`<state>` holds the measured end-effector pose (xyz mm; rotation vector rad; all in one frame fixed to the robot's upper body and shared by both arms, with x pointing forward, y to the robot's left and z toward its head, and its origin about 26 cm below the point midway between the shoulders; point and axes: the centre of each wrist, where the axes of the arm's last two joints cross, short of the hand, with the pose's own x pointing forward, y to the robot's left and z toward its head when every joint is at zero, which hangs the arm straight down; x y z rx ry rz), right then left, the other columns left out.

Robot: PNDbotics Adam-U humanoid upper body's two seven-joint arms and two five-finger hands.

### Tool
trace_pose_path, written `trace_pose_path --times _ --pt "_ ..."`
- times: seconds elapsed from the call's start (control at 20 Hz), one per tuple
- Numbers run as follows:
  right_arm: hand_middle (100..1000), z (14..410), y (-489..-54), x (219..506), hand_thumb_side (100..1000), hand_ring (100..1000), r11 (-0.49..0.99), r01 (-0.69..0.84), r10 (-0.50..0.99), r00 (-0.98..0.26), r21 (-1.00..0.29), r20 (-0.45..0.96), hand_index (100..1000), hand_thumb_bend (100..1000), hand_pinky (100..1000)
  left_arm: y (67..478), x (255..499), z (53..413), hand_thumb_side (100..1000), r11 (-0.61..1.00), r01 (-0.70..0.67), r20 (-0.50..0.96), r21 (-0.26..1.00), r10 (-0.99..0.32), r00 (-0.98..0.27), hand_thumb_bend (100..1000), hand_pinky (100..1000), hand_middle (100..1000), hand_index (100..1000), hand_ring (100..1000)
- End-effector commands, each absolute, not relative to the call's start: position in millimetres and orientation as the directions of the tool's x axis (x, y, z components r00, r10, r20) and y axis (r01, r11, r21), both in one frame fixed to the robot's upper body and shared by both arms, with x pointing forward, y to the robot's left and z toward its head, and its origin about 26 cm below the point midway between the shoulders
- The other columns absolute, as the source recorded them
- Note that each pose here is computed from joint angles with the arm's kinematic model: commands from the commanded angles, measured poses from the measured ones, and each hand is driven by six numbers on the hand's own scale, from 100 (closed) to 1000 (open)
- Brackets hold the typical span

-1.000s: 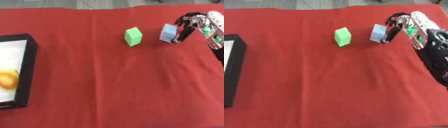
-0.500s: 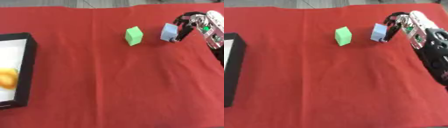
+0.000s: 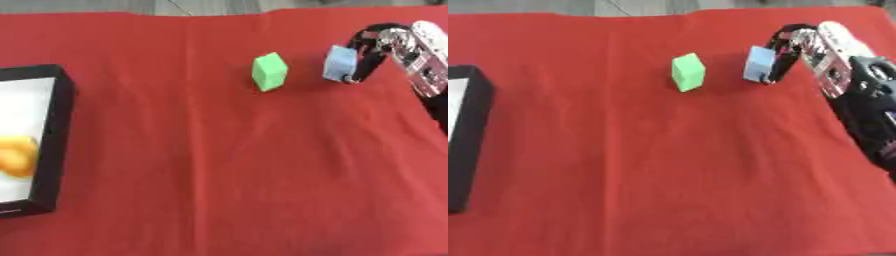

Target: Pick up the objects with one hand, pass them to the other hand, and then place them into the box on the other side of the table.

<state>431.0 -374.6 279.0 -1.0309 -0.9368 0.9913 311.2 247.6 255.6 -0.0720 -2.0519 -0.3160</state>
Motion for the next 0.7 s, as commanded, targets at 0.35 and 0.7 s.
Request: trace_pose_path --times 0.35,0.7 --pt "664 291.4 -373.9 428.4 100 837 0.23 -0.109 0.944 0.266 -0.967 0.194 676 131 898 247.9 307.6 262.0 846 0.96 0.177 0.859 0.215 -0.1 -0.502 100 874 719 771 760" --pt "607 294.4 -372.5 425.0 100 812 0.241 -0.056 0.945 0.243 -0.969 0.221 618 104 885 248.3 307.5 261.1 846 0.96 0.177 0.862 0.217 -0.103 -0.497 100 875 721 770 760"
